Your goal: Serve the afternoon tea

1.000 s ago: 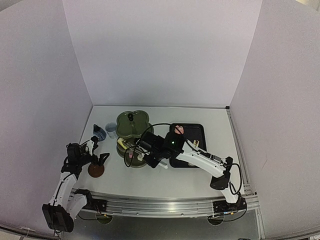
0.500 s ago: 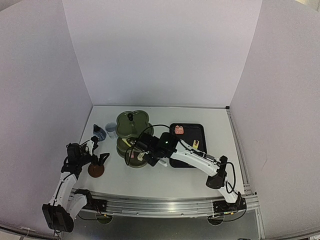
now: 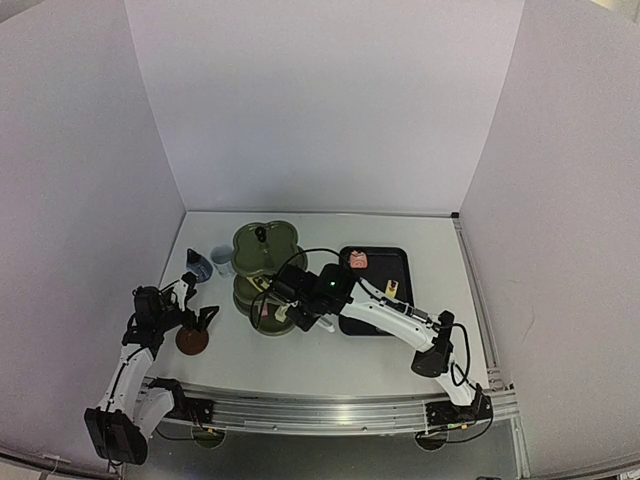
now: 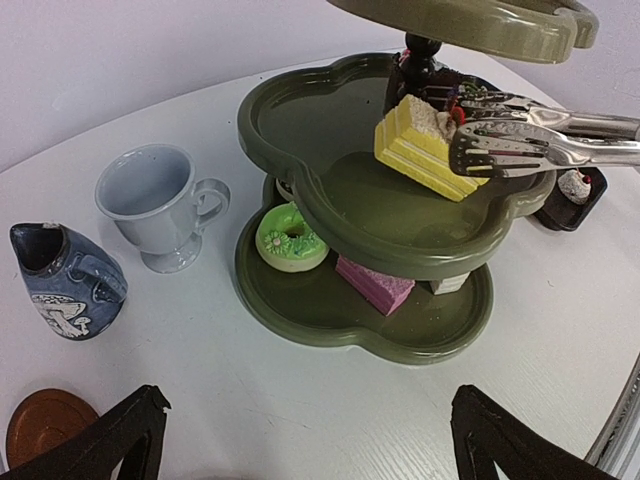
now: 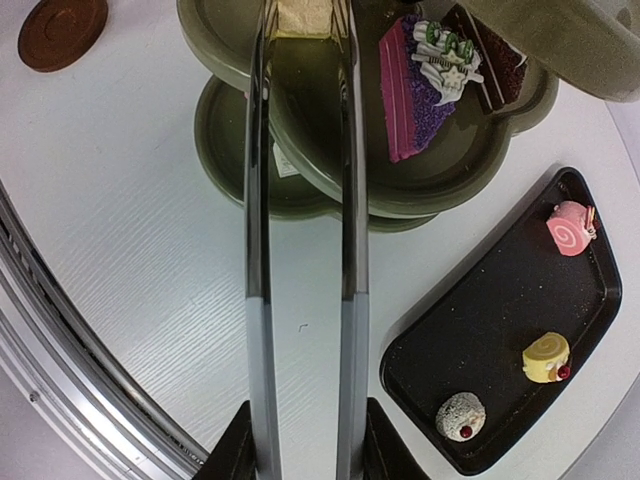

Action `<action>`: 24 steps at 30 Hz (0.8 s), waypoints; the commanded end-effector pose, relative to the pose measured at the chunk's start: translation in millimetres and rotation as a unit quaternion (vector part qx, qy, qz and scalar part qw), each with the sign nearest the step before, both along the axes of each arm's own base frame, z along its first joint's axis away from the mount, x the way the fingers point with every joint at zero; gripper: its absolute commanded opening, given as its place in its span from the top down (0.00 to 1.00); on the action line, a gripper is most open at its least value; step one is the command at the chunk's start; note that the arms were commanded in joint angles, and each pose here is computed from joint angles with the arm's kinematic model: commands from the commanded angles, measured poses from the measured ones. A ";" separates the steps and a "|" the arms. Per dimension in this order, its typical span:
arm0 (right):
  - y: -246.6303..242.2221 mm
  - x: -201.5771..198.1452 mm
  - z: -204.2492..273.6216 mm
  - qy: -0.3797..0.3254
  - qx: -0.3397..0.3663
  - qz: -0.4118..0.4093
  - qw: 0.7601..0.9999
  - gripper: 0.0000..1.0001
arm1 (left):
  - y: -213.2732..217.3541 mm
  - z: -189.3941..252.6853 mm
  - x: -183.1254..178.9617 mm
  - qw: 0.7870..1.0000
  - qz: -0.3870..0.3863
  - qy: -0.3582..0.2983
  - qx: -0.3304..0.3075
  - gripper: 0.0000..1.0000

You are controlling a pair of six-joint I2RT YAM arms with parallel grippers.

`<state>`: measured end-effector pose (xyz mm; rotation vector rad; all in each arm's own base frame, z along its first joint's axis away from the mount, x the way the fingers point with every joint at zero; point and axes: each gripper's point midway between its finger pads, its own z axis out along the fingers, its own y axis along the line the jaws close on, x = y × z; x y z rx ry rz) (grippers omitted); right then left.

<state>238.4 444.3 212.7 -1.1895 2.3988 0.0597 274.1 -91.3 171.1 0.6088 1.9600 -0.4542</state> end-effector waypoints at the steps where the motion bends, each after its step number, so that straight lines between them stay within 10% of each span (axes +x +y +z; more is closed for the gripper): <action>1: -8.4 -1.5 7.8 0.003 -0.003 -0.012 1.000 0.70 | -2.6 16.3 1.9 1.000 -0.007 -0.025 -0.002 0.00; 24: -16.2 -20.1 67.3 0.012 0.106 -0.021 0.994 0.71 | -2.7 17.1 2.0 1.000 -0.009 -0.025 0.000 0.01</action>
